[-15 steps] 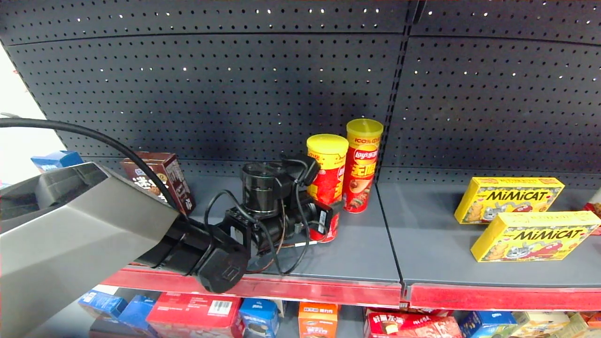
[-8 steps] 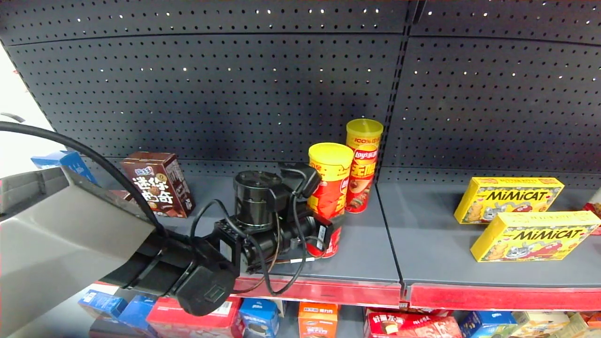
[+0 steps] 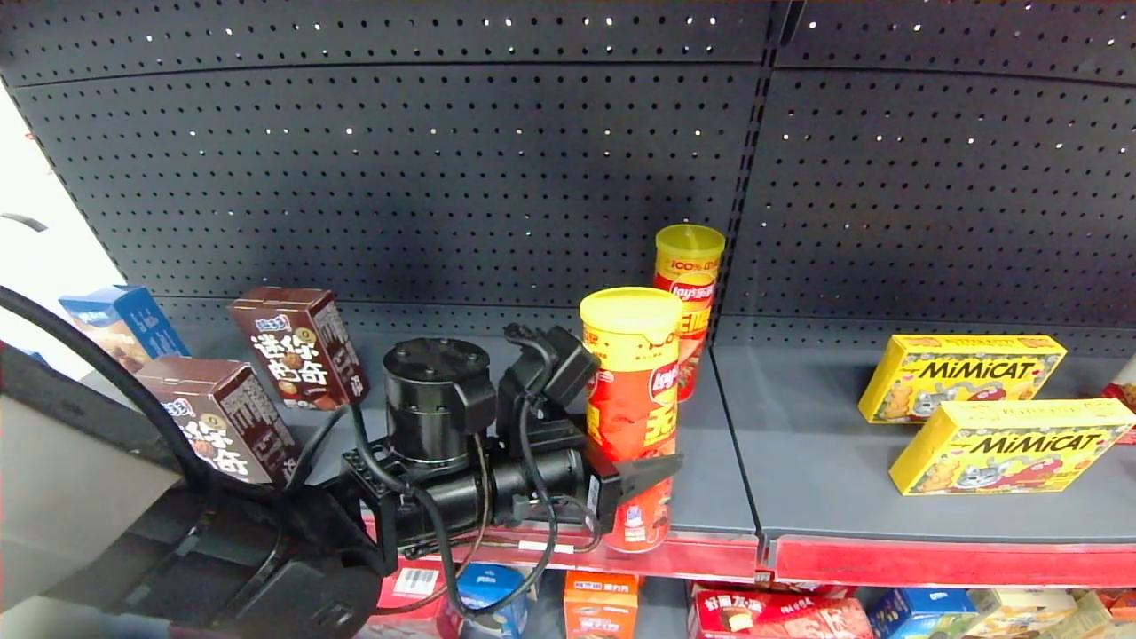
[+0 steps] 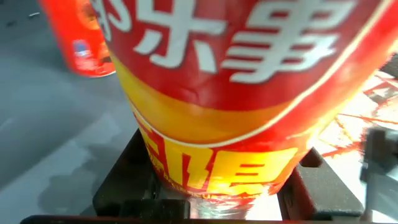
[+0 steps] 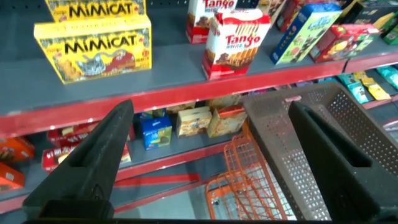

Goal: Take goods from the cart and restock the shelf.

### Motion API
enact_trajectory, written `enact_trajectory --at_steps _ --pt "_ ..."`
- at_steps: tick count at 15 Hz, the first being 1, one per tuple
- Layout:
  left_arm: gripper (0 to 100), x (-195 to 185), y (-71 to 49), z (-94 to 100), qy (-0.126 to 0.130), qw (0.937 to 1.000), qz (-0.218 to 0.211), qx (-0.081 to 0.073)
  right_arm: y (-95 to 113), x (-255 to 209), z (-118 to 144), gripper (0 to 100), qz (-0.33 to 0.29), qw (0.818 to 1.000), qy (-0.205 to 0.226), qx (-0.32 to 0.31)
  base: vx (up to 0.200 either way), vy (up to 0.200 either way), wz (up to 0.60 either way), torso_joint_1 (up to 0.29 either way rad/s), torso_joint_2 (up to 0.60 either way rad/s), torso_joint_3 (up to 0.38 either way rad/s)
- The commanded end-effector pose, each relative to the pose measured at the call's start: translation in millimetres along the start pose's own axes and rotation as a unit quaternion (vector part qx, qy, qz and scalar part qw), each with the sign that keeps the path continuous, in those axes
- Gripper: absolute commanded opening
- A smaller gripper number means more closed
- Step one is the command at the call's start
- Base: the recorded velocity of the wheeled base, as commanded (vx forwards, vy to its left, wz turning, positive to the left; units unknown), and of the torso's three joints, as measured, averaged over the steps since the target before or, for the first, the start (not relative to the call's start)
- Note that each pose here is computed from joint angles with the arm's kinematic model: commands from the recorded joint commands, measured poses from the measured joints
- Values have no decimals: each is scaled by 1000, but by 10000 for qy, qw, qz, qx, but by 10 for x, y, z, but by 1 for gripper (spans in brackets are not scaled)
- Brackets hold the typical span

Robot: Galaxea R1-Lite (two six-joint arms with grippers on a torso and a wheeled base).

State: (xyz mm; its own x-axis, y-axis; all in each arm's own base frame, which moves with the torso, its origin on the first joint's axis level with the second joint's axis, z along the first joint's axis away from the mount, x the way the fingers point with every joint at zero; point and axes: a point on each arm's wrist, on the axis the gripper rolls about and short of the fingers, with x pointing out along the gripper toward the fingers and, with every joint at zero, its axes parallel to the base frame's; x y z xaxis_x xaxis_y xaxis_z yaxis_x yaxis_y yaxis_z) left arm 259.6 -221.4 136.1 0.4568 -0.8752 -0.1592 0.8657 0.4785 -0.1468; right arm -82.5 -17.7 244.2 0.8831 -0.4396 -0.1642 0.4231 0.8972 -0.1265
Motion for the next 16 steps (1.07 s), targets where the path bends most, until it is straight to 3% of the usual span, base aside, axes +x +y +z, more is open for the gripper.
enact_trajectory --at_steps 1,2,5,8,9,11,16 --pt "0 15 -32 1 -8 10000 -63 -67 -49 -87 -144 100 4 10000 -86 42 0 0 0 0 0 0" --pt "0 59 -10 12 -91 9999 -86 -85 -60 -105 -173 100 19 10000 -74 33 0 0 0 0 0 0" --pt "0 238 80 57 -421 9979 -495 74 -71 -124 -182 100 18 9999 -107 52 0 0 0 0 0 0" --pt "0 314 69 34 -541 9873 -1493 -46 -73 -128 -173 100 33 9999 -121 60 0 0 0 0 0 0" --pt "0 318 50 54 -604 9801 -1884 -136 -69 -119 -159 100 64 9999 -116 54 0 0 0 0 0 0" --pt "0 314 47 50 -596 9793 -1930 -150 -69 -119 -151 100 63 9999 -129 62 0 0 0 0 0 0" --pt "0 240 233 28 -506 9779 -2026 -125 -67 -118 -185 100 80 9999 -103 46 0 0 0 0 0 0"
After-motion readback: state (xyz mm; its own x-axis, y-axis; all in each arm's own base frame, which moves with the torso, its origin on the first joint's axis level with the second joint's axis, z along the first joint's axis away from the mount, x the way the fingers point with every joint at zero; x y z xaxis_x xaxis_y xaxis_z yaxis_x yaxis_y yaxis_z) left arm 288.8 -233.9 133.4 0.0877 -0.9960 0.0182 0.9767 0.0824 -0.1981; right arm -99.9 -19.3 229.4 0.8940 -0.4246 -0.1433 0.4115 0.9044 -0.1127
